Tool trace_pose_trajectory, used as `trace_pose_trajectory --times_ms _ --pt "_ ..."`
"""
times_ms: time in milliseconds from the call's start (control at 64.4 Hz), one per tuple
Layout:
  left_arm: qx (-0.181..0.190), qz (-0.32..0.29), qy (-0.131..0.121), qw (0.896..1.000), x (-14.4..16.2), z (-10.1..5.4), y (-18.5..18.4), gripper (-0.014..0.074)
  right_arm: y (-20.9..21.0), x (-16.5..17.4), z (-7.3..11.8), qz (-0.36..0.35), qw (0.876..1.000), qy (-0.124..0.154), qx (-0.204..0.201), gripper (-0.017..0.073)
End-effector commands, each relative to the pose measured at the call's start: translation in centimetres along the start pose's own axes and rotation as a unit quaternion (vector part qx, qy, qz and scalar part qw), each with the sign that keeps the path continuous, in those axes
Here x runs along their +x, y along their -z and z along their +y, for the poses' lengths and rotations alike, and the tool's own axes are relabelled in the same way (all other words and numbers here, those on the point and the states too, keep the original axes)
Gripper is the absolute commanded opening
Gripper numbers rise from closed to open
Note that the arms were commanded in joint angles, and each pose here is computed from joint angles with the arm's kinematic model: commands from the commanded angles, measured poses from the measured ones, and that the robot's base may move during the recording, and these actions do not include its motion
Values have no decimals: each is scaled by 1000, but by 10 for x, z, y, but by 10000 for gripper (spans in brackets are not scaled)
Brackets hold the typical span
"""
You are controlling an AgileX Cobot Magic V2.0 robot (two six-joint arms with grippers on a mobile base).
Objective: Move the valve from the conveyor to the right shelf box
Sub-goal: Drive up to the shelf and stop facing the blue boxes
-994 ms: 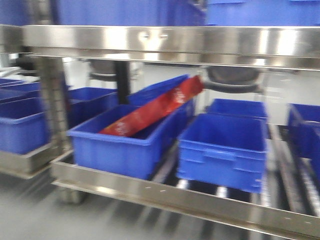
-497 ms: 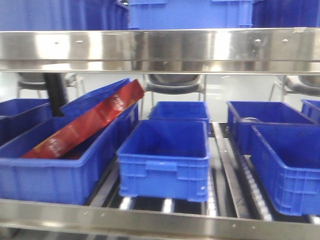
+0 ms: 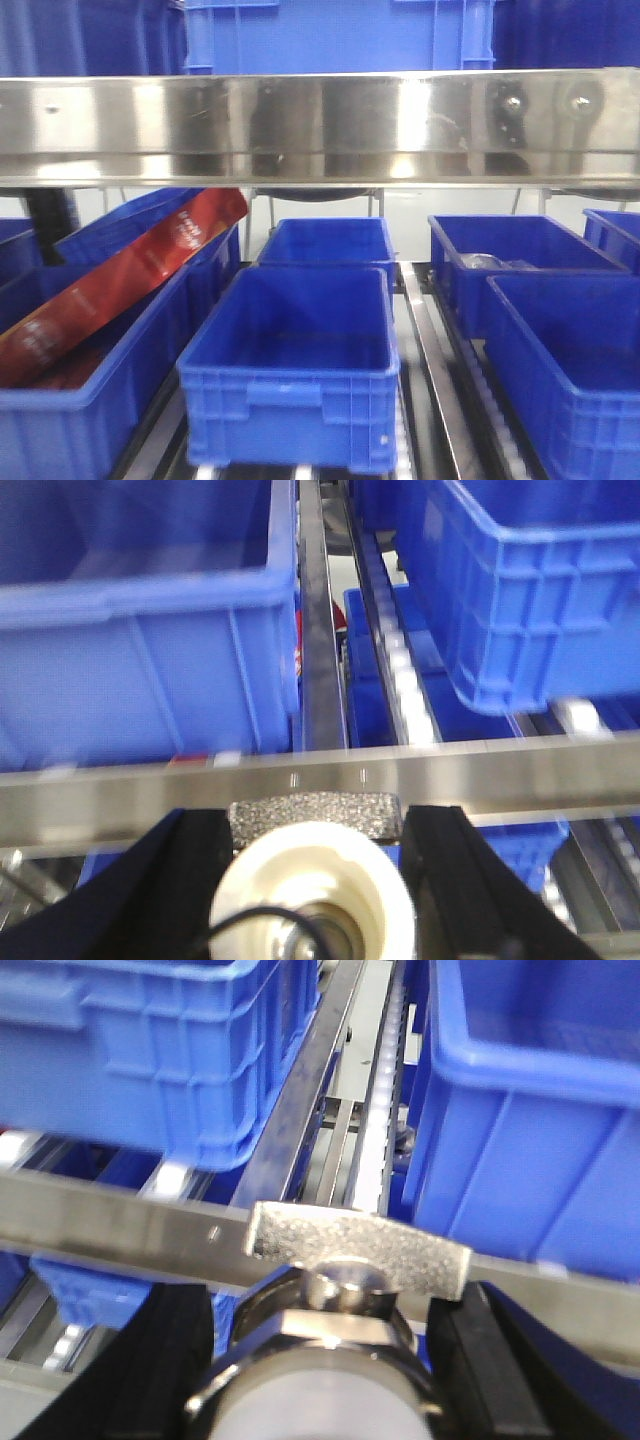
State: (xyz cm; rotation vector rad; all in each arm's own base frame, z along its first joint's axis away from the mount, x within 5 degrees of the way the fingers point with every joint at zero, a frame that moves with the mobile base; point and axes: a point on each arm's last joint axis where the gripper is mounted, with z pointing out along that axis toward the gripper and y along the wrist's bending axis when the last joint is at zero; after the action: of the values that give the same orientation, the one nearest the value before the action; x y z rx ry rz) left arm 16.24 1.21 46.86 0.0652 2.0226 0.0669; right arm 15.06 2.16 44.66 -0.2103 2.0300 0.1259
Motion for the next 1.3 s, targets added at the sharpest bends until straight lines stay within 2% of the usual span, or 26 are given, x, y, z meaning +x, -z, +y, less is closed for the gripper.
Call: trace_pose_trajectory --times_ms 0,1289 --pt "0 -37 5 999 -7 -1 6 -111 5 -9 -1 -45 999 3 9 -154" --pt "0 -37 5 999 -7 -1 6 -111 5 -9 -1 -45 999 3 9 -154"
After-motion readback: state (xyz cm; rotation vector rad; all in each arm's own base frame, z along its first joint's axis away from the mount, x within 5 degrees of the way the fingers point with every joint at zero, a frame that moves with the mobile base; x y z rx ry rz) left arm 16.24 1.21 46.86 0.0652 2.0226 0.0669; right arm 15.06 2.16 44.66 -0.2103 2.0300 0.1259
